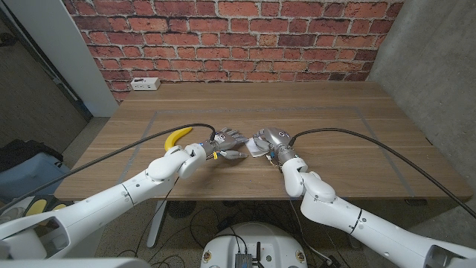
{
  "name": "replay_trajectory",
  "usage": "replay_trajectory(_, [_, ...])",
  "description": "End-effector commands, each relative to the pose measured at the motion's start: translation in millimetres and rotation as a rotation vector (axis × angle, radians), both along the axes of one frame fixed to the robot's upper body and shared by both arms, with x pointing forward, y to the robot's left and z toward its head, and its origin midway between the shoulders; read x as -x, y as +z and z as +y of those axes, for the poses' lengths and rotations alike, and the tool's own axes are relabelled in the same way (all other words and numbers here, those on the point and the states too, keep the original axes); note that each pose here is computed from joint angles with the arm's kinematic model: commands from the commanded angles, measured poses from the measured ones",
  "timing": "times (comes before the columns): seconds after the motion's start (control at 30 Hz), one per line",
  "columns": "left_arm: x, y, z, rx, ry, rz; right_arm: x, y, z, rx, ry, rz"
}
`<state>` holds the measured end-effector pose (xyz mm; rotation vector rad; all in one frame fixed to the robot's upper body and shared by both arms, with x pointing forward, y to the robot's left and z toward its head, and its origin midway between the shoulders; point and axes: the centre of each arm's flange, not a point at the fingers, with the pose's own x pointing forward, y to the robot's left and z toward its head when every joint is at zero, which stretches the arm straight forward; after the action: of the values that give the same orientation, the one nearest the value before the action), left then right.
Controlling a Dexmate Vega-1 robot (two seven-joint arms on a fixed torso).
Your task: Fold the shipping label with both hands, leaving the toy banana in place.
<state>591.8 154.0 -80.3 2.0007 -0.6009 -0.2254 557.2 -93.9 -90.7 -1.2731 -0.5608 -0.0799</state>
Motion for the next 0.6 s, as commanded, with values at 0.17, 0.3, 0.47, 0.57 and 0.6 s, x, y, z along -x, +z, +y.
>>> replay_trajectory(0.17, [-1.7,1.0,-0.7,0.004,-0.001,0.004,-14.5,0.1,1.4,0.038,-0.076,0.112])
replay_trajectory(0.3, [-1.9,1.1,-0.7,0.005,0.000,0.007,-16.3,-0.1,3.1,0.056,-0.096,0.113])
replay_trajectory(0.47, [-1.7,0.9,-0.5,0.006,0.001,0.006,-19.0,-0.2,4.1,0.080,-0.115,0.135])
replay_trajectory(0.57, [-1.3,1.0,-0.4,0.008,0.002,0.005,-20.7,-1.2,4.3,0.090,-0.120,0.153])
replay_trajectory(0.6, [-1.2,1.0,-0.4,0.006,0.002,0.004,-21.0,-1.7,4.3,0.091,-0.125,0.152])
